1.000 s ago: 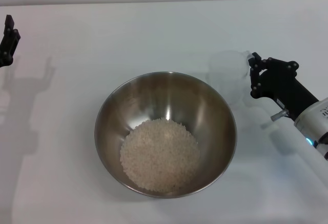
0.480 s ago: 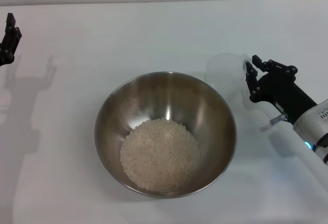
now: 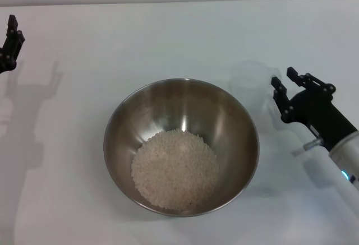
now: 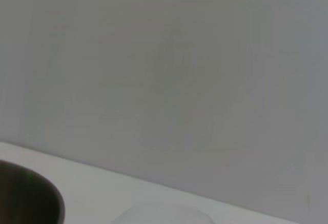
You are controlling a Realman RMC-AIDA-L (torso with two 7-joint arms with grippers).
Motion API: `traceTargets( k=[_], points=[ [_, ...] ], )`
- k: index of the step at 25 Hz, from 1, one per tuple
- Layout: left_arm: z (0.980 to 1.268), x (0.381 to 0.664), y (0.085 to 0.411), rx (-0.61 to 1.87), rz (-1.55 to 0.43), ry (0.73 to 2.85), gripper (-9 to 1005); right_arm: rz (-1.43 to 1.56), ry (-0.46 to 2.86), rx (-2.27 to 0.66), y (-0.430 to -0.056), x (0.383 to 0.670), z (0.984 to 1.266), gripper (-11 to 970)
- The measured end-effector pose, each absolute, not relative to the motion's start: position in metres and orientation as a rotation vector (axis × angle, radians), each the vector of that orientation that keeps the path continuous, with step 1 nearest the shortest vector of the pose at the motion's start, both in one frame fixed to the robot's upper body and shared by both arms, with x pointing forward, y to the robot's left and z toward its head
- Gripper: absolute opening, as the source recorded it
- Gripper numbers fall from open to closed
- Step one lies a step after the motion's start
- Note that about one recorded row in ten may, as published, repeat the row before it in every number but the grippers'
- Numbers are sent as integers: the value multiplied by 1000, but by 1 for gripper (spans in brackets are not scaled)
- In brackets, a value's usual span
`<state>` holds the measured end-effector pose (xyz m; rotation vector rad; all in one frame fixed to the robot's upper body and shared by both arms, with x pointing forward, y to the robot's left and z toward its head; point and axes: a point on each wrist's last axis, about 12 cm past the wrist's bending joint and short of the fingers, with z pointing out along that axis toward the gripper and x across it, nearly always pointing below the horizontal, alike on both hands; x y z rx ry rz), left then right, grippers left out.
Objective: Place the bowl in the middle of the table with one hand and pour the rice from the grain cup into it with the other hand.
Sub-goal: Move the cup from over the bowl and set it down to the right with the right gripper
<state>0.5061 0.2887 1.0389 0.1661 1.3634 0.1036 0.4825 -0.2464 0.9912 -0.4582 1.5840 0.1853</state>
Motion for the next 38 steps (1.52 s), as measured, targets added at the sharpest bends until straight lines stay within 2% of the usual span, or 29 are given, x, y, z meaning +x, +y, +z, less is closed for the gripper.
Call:
traceTargets(
  k=[4,8,38],
  points=[
    [1038,505,289,167,103,1368,814,181,1567,-414,-253,466,989,321],
    [1038,505,288,170,101,1368,815,173,1565,-397,-257,461,989,324],
    [1037,508,287,180,101,1375,815,174,1624,-412,-256,459,981,499]
  ],
)
